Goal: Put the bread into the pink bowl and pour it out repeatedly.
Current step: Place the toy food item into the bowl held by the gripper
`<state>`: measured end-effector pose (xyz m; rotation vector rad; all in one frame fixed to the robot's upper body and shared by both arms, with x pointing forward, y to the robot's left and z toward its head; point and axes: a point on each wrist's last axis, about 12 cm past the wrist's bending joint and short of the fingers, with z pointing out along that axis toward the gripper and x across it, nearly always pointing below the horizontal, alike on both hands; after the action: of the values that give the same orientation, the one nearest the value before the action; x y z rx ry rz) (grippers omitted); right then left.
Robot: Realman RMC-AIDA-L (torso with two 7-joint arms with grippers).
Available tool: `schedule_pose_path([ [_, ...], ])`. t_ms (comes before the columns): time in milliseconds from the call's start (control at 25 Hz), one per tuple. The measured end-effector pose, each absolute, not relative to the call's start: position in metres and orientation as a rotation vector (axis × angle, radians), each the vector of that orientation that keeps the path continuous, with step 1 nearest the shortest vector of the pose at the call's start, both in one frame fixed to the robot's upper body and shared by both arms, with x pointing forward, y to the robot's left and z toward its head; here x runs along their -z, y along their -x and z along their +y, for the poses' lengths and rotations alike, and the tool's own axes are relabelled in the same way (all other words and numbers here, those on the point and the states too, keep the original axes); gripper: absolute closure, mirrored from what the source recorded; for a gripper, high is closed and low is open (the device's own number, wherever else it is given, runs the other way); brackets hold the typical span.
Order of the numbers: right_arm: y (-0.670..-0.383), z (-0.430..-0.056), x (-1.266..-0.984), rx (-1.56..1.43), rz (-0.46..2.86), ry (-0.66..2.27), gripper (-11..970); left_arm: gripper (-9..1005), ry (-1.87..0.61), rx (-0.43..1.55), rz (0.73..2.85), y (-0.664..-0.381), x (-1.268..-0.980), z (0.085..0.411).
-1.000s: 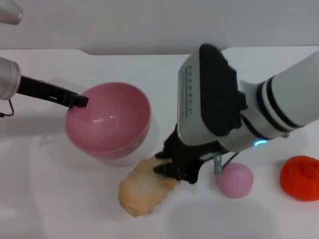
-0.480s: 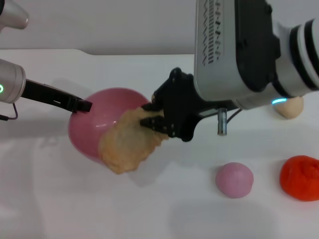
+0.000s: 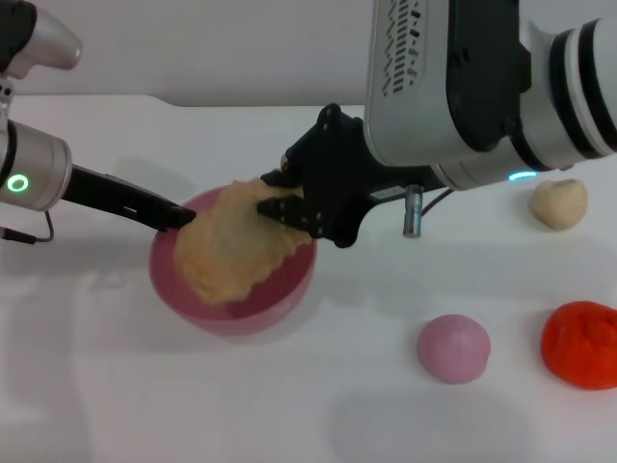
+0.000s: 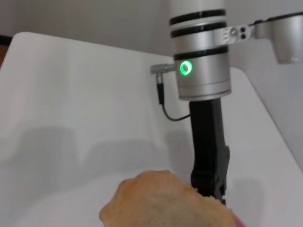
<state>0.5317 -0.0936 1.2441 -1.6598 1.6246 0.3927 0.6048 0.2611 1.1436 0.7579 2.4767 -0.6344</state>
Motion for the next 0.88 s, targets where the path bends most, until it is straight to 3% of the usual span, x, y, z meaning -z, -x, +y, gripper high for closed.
schedule_pose_path([
  [840, -0.548, -0.084, -1.21, -0.377, 1.662, 1.622, 816, 949, -0.792, 0.659, 2.466, -0.604, -1.144, 0.249],
  [880, -0.548, -0.084, -1.21, -0.377, 1.662, 1.622, 772, 949, -0.793, 0.659, 2.466, -0.604, -1.144, 0.248],
])
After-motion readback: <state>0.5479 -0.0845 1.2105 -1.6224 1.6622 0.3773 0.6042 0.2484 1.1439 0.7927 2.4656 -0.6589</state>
